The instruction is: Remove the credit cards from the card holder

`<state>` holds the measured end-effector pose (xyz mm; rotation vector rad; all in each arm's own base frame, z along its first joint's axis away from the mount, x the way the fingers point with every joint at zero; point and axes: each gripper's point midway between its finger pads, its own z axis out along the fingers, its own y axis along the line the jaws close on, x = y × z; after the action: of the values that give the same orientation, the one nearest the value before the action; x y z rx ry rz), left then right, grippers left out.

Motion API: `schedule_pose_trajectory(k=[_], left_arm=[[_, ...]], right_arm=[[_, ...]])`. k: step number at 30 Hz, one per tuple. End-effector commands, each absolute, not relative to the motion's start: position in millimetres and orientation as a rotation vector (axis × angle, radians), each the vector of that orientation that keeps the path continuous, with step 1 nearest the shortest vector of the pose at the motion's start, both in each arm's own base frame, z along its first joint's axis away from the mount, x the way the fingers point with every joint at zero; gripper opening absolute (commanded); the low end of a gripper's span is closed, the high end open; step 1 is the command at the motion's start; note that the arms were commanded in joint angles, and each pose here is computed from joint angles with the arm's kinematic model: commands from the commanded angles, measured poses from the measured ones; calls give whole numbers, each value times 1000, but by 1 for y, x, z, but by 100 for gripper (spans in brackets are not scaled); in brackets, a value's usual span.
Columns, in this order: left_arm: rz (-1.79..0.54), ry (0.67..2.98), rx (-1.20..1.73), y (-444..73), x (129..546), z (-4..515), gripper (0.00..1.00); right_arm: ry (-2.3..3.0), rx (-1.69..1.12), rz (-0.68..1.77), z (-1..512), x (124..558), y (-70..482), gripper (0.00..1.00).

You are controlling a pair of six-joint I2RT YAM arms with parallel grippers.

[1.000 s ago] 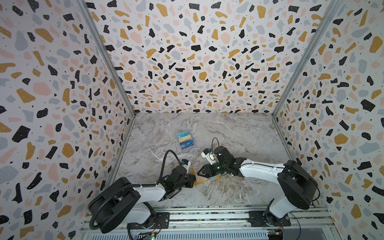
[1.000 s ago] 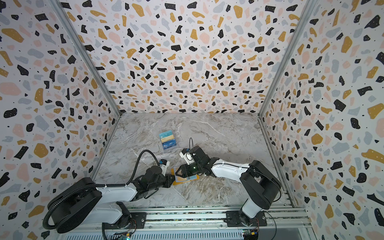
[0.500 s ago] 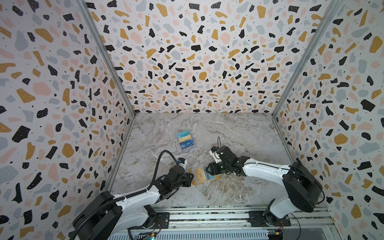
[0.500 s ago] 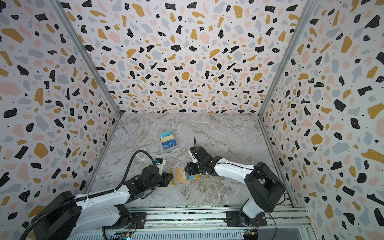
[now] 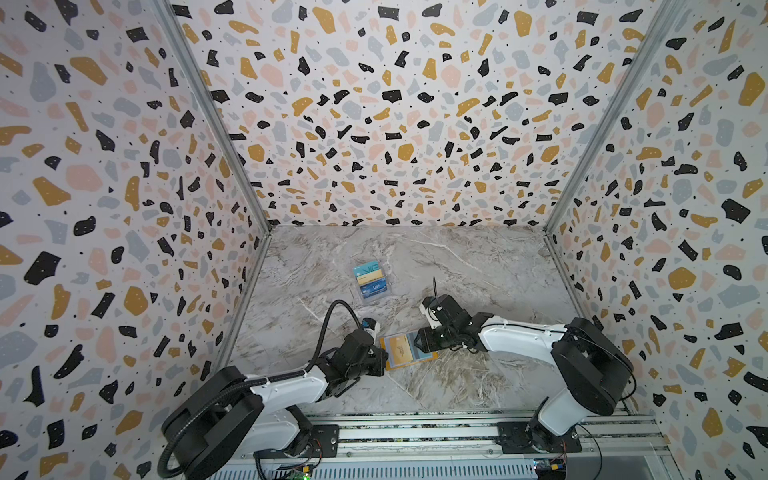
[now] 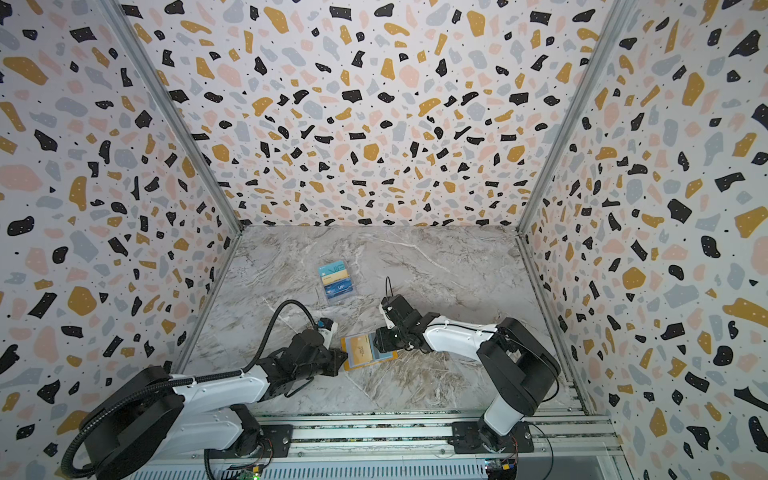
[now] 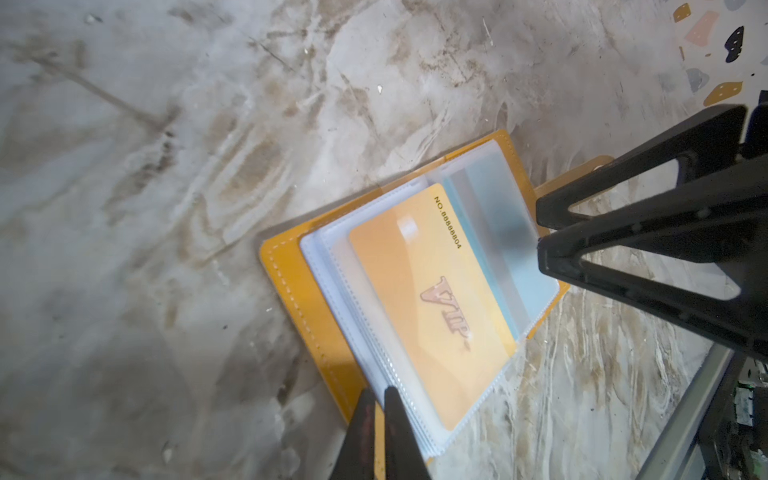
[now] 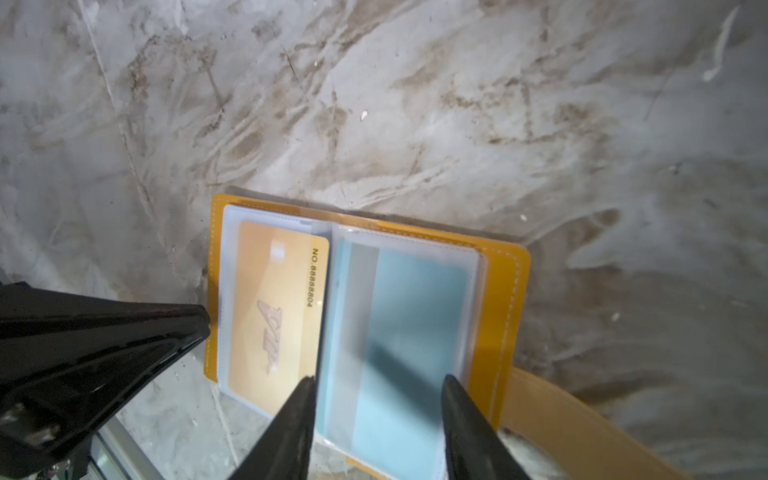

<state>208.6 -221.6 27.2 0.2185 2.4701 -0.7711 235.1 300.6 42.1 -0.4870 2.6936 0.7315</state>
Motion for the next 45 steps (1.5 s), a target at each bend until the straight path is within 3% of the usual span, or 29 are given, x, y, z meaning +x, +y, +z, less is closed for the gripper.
schedule_pose_trajectory(k=[1,30,45], left_arm=[[-801,2411,236,-230,217,38,8],[-768,2491,183,-215,202,9,4],[-771,2503,184,-215,200,4,4]], right_arm=[[2717,-476,735,40,234,300,50],[2744,-452,605,33,235,285,55],[2649,-473,1033,60,224,318,54]])
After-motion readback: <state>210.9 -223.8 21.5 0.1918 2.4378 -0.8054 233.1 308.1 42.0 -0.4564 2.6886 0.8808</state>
